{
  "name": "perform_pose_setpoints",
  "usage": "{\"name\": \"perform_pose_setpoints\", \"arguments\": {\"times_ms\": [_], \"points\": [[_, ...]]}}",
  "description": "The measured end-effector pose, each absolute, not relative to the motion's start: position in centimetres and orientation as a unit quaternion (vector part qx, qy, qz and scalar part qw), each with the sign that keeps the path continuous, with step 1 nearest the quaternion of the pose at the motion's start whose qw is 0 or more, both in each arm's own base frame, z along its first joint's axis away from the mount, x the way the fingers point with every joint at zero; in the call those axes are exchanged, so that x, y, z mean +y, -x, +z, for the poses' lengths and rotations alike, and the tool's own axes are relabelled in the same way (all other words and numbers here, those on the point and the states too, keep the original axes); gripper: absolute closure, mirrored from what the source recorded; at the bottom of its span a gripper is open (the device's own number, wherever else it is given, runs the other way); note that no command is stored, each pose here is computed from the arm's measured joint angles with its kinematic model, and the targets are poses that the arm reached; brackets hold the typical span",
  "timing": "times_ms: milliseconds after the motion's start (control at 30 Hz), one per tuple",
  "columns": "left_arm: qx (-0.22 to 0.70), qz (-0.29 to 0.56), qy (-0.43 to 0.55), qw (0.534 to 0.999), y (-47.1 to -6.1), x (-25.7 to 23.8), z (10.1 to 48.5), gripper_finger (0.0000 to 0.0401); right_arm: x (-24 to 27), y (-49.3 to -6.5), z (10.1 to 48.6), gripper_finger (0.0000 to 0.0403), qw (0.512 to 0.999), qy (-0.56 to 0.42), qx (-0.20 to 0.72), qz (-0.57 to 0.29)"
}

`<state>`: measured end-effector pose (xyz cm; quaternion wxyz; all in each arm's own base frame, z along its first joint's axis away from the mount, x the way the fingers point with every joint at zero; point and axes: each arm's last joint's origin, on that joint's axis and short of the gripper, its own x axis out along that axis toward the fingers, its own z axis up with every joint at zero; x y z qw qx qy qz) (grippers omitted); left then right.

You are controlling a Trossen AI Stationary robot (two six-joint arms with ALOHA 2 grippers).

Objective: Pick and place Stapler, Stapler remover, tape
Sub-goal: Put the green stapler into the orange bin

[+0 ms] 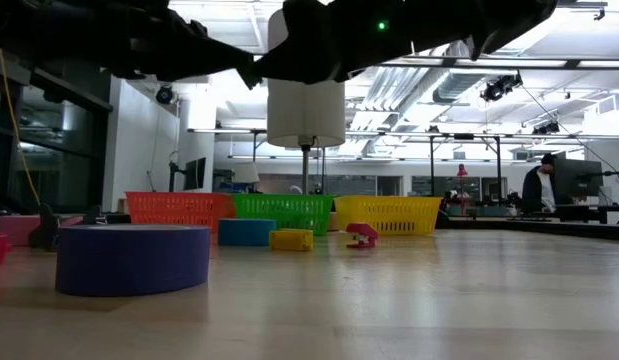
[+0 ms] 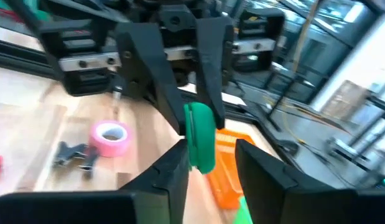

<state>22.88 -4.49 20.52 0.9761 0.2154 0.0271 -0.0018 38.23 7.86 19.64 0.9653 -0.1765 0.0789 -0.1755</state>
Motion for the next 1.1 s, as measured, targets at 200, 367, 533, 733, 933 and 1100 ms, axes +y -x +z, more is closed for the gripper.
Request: {"name": "perform_pose_setpoints", "arguments": {"times_ms": [200,367,533,733,933,1100], "points": [[0.079,0.066,-0.226,0.969,-22.7,-4.1,19.7,0.0346,7.8,-37.7,19.5,0.0244,0.943,0.15,0.096,-0.28],[0.139,0.177,-0.228,0.947,-22.4,-3.3,18.9,0.0346,7.7,-37.5,19.0,0.0232,0.936,0.12,0.104,-0.313],[0.187,0.279,-0.225,0.914,-21.9,-2.7,18.1,0.0346,7.6,-37.4,18.6,0.0231,0.937,0.098,0.114,-0.316],[0.232,0.325,-0.189,0.897,-21.5,-1.0,17.1,0.0346,7.6,-37.4,18.5,0.0231,0.937,0.093,0.117,-0.316],[0.274,0.326,-0.143,0.893,-21.3,1.9,16.3,0.0346,7.6,-37.4,18.5,0.0231,0.938,0.084,0.115,-0.315],[0.284,0.301,-0.104,0.904,-21.2,4.2,16.1,0.033,7.6,-37.4,18.3,0.0231,0.938,0.079,0.12,-0.316]]}}
